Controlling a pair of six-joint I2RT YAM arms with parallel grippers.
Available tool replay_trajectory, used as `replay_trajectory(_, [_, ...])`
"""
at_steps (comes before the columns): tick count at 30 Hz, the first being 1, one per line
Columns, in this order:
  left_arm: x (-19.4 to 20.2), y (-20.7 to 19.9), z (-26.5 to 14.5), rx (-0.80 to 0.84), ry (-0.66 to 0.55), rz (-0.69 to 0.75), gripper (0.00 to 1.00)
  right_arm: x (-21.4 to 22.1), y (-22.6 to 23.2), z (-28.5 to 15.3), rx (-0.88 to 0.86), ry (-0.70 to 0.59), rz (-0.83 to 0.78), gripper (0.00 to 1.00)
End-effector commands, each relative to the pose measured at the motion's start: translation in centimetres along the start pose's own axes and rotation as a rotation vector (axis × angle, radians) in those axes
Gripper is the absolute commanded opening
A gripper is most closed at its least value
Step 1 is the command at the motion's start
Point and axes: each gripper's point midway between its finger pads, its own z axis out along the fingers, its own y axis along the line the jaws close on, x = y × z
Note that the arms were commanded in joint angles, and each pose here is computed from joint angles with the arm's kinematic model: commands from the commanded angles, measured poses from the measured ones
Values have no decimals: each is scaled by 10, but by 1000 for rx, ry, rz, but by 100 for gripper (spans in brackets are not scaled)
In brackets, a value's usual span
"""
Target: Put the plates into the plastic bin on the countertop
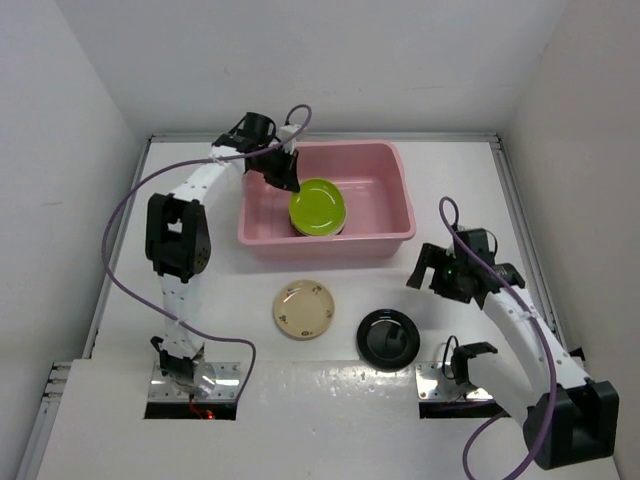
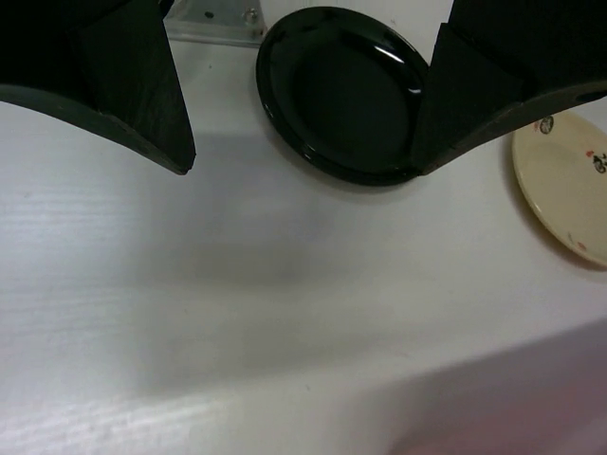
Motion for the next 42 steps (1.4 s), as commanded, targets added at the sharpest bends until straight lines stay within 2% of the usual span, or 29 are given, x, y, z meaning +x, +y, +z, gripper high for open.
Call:
replay_trajectory(1, [-30, -1, -2, -49, -77, 67, 0, 36, -7, 7, 21, 115, 93, 94])
replay_trajectory(4, [-24, 1, 9, -52, -60, 64, 2, 69, -17, 15, 71, 238, 112, 93])
replay_trajectory(5, [-15, 7, 16, -61, -37, 61, 10, 76, -18, 16, 80, 262, 110, 93])
replay_trajectory(8, [-6, 13, 26, -85, -8, 54, 26, 106, -25, 21, 128, 377, 79, 92])
replay_trajectory(9, [-10, 15, 25, -95, -15, 59, 36, 113, -28, 22, 141, 400, 70, 92])
replay_trajectory(12, [-14, 15, 24, -96, -24, 73, 51, 129, -23, 27, 132, 445, 34, 92])
replay_trajectory(14, [-19, 14, 22, -98, -33, 79, 55, 134, -17, 34, 106, 441, 11, 90])
replay_trajectory(15, [-19, 14, 22, -98, -33, 79, 59, 133, -12, 38, 81, 430, 9, 85])
replay_trajectory(18, [-32, 8, 7, -114, -67, 108, 60, 139, -11, 44, 51, 418, 9, 66])
replay_trajectory(19, [-35, 7, 3, -116, -75, 122, 60, 144, -15, 44, 58, 421, 18, 52])
replay_trajectory(21, [-42, 5, -6, -131, -91, 146, 60, 142, -13, 44, 43, 397, 15, 39])
replay_trajectory(22, [-48, 1, -13, -135, -108, 165, 60, 140, -14, 45, 48, 386, 18, 24])
replay_trajectory(24, [-48, 2, -17, -148, -106, 176, 60, 137, -13, 43, 39, 367, 4, 13])
replay_trajectory(25, [-53, -1, -24, -151, -119, 195, 60, 137, -12, 42, 35, 364, 2, 4])
replay_trajectory(26, [-55, -2, -29, -164, -122, 196, 61, 133, -9, 41, 19, 356, -2, 0])
replay_trajectory(31, [-58, -5, -48, -183, -126, 226, 62, 125, 6, 24, -42, 364, -127, 0])
replay_trajectory(32, [-58, -1, -52, -190, -126, 217, 62, 105, 28, 15, -118, 333, -186, 0])
replay_trajectory(33, [-61, -1, -56, -202, -131, 233, 62, 108, 32, 3, -152, 366, -268, 0])
replay_trajectory(34, [-62, 2, -61, -209, -133, 227, 62, 87, 65, -16, -269, 336, -301, 0])
replay_trajectory(37, [-62, 14, -76, -255, -130, 207, 62, 62, 103, -50, -424, 298, -412, 0])
replay_trajectory(39, [-64, 26, -90, -297, -141, 192, 62, 20, 140, -81, -516, 180, -465, 0])
replay_trajectory(41, [-64, 34, -101, -330, -143, 179, 62, -6, 160, -78, -530, 136, -460, 0])
replay_trajectory(42, [-62, 46, -108, -369, -142, 165, 62, -39, 184, -96, -579, 41, -472, 0])
